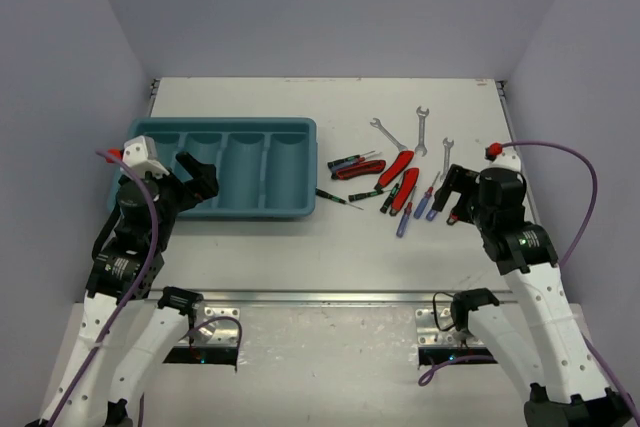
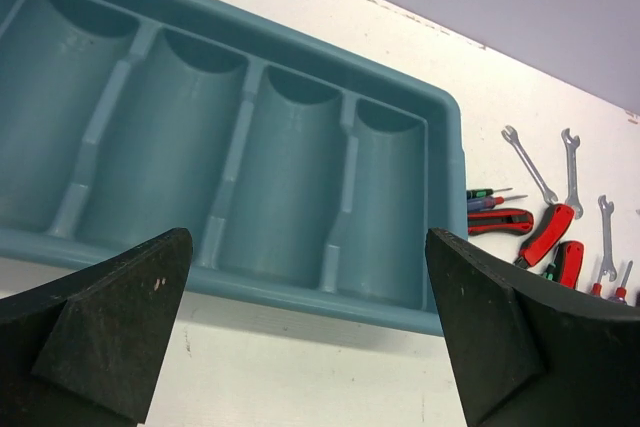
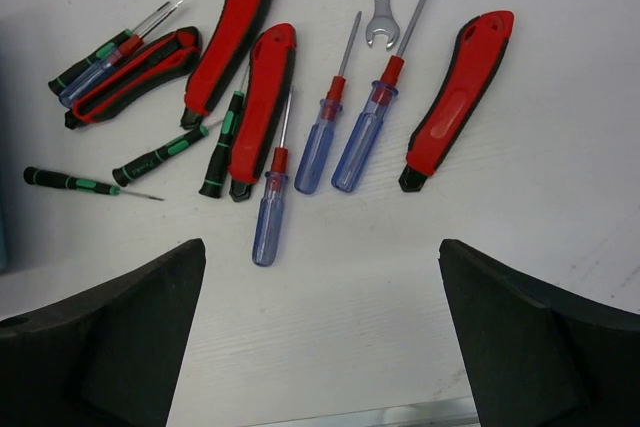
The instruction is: Sort the tools into containers
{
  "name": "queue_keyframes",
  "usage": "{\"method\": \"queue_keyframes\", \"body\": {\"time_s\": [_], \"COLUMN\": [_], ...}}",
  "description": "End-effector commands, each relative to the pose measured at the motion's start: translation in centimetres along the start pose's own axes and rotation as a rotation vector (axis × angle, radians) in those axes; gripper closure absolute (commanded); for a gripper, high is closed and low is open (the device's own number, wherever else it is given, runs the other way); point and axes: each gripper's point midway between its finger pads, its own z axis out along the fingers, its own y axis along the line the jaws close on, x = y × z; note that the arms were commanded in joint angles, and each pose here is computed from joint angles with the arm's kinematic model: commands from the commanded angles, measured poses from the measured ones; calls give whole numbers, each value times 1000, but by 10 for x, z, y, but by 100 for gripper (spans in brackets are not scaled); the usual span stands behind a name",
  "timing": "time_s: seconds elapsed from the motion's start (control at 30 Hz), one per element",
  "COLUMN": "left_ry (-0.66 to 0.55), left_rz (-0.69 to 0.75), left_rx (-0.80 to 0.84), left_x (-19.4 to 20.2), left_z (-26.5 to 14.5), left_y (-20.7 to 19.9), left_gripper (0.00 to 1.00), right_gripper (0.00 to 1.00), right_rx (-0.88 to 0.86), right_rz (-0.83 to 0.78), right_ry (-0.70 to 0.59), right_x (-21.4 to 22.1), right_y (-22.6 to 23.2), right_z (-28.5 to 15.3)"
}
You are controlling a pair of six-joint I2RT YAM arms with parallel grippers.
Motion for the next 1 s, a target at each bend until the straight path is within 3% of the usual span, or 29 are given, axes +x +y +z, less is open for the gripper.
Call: {"method": "queue_keyframes", "body": {"time_s": [0.0,0.3,0.5,0.6,0.77,0.97], "left_ry": [-8,0,22,29,57,81], "left_rz": [-12,-9,-1,3,10,18], "left_rx": [52,80,95,102,136,141], "left_x": [-3,0,5,7,13,19], "left_z": [-1,-1,2,2,4,7], "left_y": [-12,-17,-20,-22,-30,-32], "left_gripper": [0,0,0,0,0,0], "right_gripper": [1,1,2,9,36,42], "right_rx": [76,119,259,304,347,365], "right_rz": [42,68,82,96,119,139], "right_ry": [-15,-25,95,123,132,187], "right_x": [-10,-13,-2,2,22,42], "right_y": [-7,-8,-18,-24,-34,-41], "right_z": [4,29,72,85,104,133]}}
